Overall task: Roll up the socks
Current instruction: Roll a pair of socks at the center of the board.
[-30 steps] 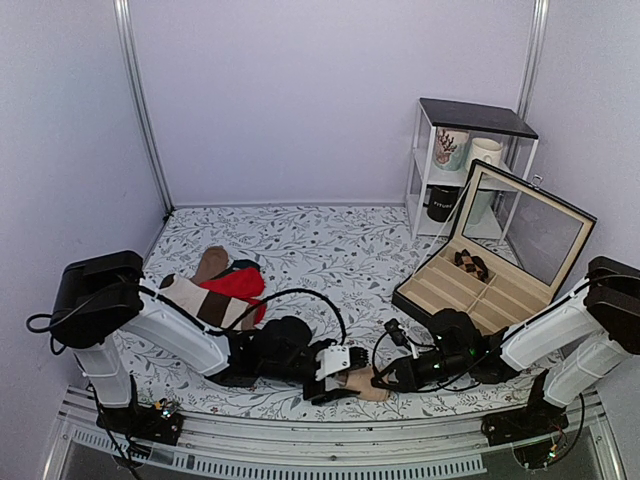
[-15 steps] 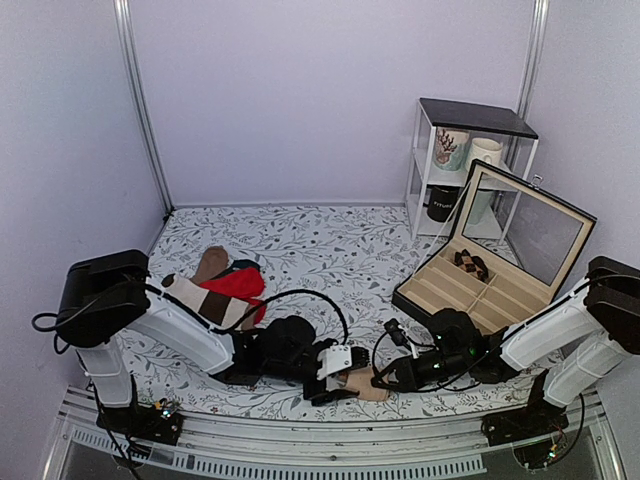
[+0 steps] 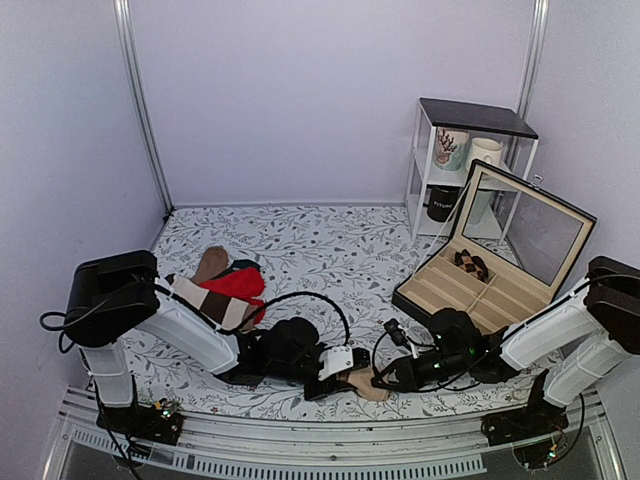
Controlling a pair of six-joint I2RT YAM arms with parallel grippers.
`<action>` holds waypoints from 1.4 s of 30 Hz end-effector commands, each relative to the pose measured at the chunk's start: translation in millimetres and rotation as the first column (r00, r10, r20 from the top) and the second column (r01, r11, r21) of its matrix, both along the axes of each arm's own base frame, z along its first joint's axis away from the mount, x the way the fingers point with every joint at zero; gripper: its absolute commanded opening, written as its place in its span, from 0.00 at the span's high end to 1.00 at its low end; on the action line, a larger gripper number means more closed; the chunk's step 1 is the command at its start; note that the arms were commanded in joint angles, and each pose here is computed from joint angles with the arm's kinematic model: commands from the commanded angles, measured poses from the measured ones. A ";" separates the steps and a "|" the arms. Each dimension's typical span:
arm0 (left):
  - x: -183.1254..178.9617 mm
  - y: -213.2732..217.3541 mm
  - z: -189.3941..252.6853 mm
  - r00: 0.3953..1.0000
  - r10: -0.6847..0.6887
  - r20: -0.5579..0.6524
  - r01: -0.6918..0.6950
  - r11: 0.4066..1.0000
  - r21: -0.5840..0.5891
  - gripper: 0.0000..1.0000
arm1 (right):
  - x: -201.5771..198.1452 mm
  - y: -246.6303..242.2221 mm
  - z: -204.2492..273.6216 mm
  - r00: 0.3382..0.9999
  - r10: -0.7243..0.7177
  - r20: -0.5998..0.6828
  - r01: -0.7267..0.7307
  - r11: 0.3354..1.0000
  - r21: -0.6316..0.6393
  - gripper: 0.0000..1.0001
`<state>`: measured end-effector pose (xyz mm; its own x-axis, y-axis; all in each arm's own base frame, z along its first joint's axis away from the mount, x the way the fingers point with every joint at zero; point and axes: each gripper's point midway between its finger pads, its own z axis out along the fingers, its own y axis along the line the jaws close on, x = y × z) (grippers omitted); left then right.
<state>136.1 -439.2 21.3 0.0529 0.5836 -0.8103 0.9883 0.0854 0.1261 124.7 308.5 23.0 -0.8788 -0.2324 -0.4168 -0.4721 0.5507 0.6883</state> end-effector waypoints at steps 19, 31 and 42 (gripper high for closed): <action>-1.0 16.8 69.2 0.999 0.021 0.026 -0.017 0.991 -0.134 0.01 | -16.3 -45.8 -44.5 0.997 -0.034 -0.069 0.016 0.969 -0.247 0.93; 4.1 19.1 114.1 0.999 0.010 0.052 -0.001 0.984 -0.176 0.00 | 11.9 -26.8 -0.4 0.996 -0.007 0.093 0.024 0.984 -0.177 0.94; 2.5 -11.0 81.6 0.988 -0.124 -0.088 0.111 0.983 -0.145 0.03 | 12.0 -23.3 -6.1 0.988 0.072 0.133 -0.043 0.977 -0.208 0.94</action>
